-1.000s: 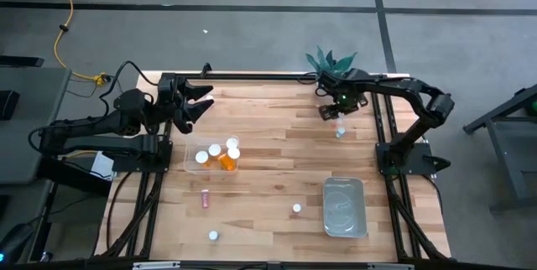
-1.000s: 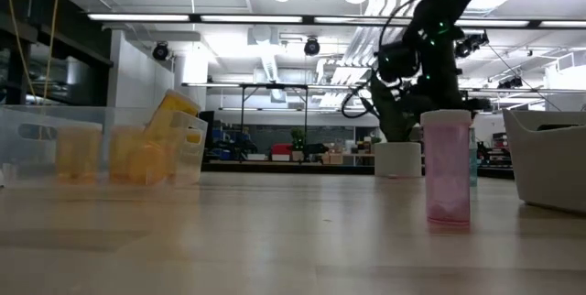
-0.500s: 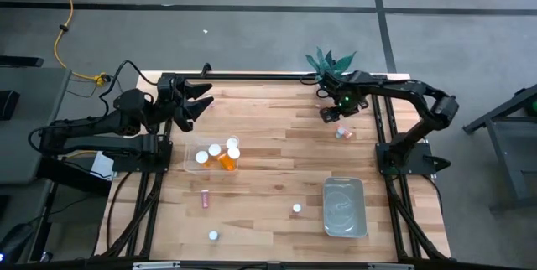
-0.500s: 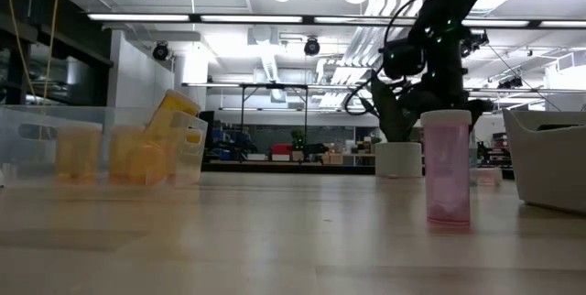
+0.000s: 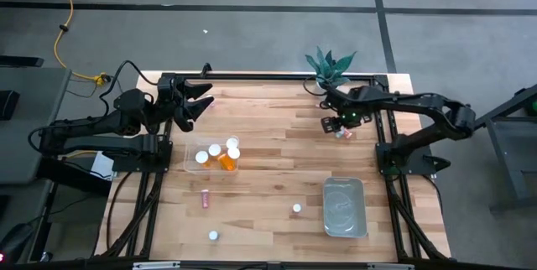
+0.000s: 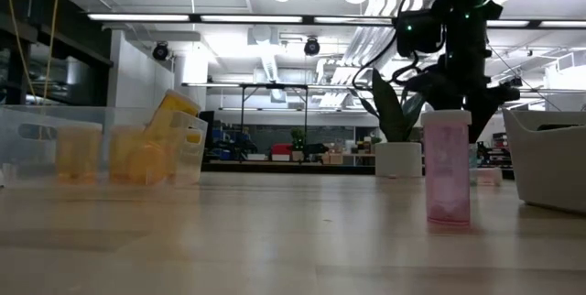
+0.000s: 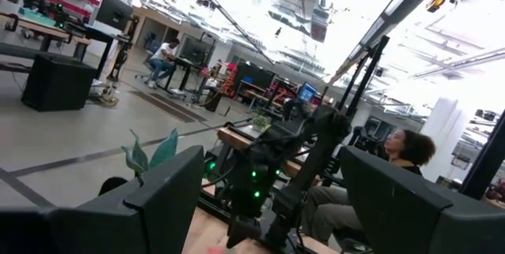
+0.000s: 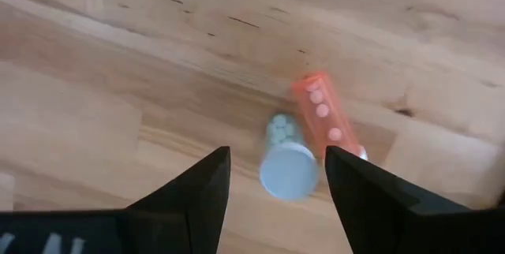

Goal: Pick and place medicine bottles into bin by pill shape (circle, oval)
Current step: Put the small blue pill bottle into the gray bin

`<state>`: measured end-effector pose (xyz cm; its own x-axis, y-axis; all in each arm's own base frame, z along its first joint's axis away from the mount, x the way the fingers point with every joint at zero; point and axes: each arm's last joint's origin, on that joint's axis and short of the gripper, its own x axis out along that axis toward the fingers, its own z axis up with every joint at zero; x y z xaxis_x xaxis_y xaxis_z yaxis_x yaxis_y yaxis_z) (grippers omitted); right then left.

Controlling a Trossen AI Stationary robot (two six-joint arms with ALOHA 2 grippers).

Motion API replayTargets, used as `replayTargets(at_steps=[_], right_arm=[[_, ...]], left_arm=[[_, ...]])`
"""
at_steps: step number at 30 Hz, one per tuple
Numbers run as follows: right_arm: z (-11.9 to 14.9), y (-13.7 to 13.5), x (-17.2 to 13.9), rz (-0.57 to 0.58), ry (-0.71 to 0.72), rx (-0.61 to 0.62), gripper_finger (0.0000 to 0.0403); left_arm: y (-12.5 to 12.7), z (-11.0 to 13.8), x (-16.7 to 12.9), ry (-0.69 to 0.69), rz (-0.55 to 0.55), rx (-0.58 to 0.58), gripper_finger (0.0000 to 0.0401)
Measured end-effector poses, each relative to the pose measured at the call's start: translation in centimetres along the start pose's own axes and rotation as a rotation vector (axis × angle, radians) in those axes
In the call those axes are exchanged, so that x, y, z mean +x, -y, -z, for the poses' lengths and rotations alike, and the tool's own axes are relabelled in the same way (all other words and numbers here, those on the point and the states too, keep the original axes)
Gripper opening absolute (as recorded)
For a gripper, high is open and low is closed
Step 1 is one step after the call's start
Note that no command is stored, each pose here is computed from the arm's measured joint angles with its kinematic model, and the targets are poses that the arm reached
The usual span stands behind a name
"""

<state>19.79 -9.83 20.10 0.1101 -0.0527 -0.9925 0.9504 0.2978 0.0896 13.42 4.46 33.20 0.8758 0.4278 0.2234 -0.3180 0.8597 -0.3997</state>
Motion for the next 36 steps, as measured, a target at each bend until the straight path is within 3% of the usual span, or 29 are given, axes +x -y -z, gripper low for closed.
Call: replayTargets(at_steps=[11,22,36], right_arm=[[0.9,-0.3,0.4,0.047,0.022,0.04,0.0199],[1.6,0.2,1.9,0.041,-0.019,0.085,0.0199],[1.2,0.0,2.2,0.019,0.045,0.11,0.019]], left_arm=[[0.0,0.0,0.0,0.0,0.001,-0.008,0.0286],[0.0,0.0,0.0,-0.001,0.003,-0.027,0.0286],[0.0,0.0,0.0,-0.001,0.003,-0.032,0.0286]])
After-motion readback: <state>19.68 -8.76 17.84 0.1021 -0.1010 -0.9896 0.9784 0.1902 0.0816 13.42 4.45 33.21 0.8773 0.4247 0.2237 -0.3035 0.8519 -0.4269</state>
